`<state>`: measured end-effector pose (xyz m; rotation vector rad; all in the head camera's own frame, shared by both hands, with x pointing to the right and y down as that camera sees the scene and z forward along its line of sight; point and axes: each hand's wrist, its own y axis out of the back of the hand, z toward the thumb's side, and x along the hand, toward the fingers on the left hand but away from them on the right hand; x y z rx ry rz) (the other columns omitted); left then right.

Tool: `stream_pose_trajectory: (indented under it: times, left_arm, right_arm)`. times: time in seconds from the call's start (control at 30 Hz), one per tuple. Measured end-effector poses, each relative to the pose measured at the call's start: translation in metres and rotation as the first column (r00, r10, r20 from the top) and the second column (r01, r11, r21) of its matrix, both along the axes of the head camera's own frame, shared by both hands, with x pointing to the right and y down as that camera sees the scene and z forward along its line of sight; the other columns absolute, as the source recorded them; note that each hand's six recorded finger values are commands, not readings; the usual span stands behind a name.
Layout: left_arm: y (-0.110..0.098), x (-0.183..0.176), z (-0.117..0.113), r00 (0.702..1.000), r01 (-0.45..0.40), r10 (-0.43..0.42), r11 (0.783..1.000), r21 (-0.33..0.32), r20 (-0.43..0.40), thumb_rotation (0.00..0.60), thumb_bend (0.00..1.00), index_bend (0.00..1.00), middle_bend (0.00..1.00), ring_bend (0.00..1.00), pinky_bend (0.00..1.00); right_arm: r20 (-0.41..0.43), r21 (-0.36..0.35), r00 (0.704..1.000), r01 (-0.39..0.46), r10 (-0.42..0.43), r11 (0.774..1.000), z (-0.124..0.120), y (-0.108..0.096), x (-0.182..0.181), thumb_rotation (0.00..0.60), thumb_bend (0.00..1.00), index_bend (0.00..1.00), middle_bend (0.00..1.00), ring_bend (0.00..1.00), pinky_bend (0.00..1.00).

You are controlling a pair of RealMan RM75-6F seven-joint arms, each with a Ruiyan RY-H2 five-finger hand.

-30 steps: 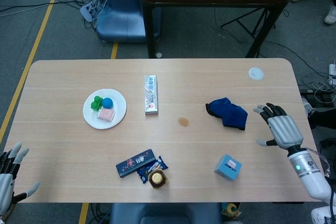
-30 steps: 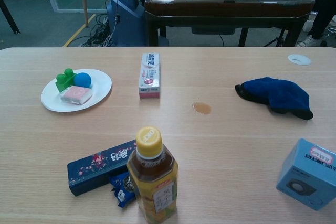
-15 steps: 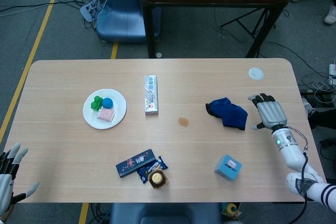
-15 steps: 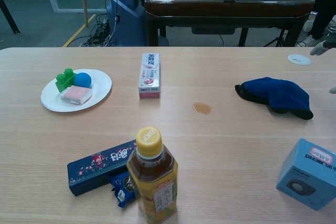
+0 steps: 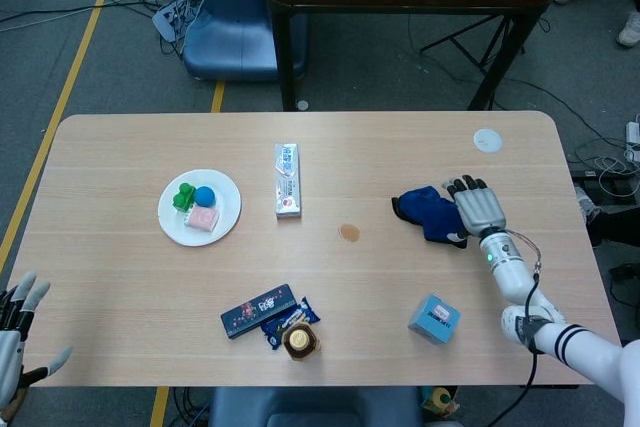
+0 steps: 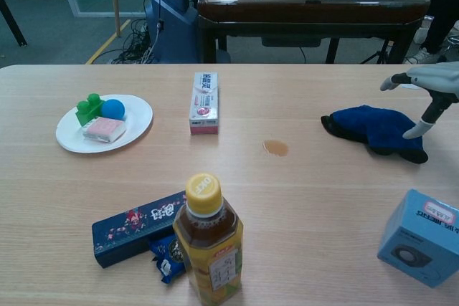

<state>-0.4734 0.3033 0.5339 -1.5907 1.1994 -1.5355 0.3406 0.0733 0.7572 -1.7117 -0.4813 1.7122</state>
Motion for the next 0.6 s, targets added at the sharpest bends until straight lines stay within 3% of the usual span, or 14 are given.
stream_pose_trajectory:
  times: [0.3, 0.37, 0.47, 0.6]
  left_arm:
    - [0.001, -0.004, -0.001, 1.0, 0.011, -0.011, 1.0, -0.002, 0.014, 0.6, 0.17, 0.1, 0.0, 0.02, 0.01]
    - [0.001, -0.004, -0.001, 1.0, 0.011, -0.011, 1.0, -0.003, 0.015, 0.6, 0.17, 0.1, 0.0, 0.02, 0.01]
    - [0.001, -0.004, -0.001, 1.0, 0.013, -0.013, 1.0, -0.005, 0.017, 0.6, 0.17, 0.1, 0.0, 0.02, 0.01]
    - [0.001, -0.005, -0.001, 1.0, 0.016, -0.016, 1.0, -0.004, 0.02, 0.6, 0.17, 0.1, 0.0, 0.02, 0.01]
  right_arm:
    - [-0.031, -0.042, 0.999, 0.014, -0.015, 0.999, 0.028, 0.003, -0.012, 0.6, 0.06, 0.13, 0.14, 0.06, 0.1]
    - [-0.036, -0.05, 0.999, 0.019, -0.021, 0.999, 0.032, 0.003, -0.016, 0.6, 0.1, 0.16, 0.18, 0.07, 0.11]
    - [-0.046, -0.065, 0.998, 0.031, -0.034, 0.997, 0.04, 0.003, -0.021, 0.6, 0.24, 0.3, 0.28, 0.16, 0.19]
    - [-0.03, -0.057, 0.999, 0.031, -0.033, 0.998, 0.042, 0.003, -0.028, 0.6, 0.46, 0.56, 0.46, 0.37, 0.44]
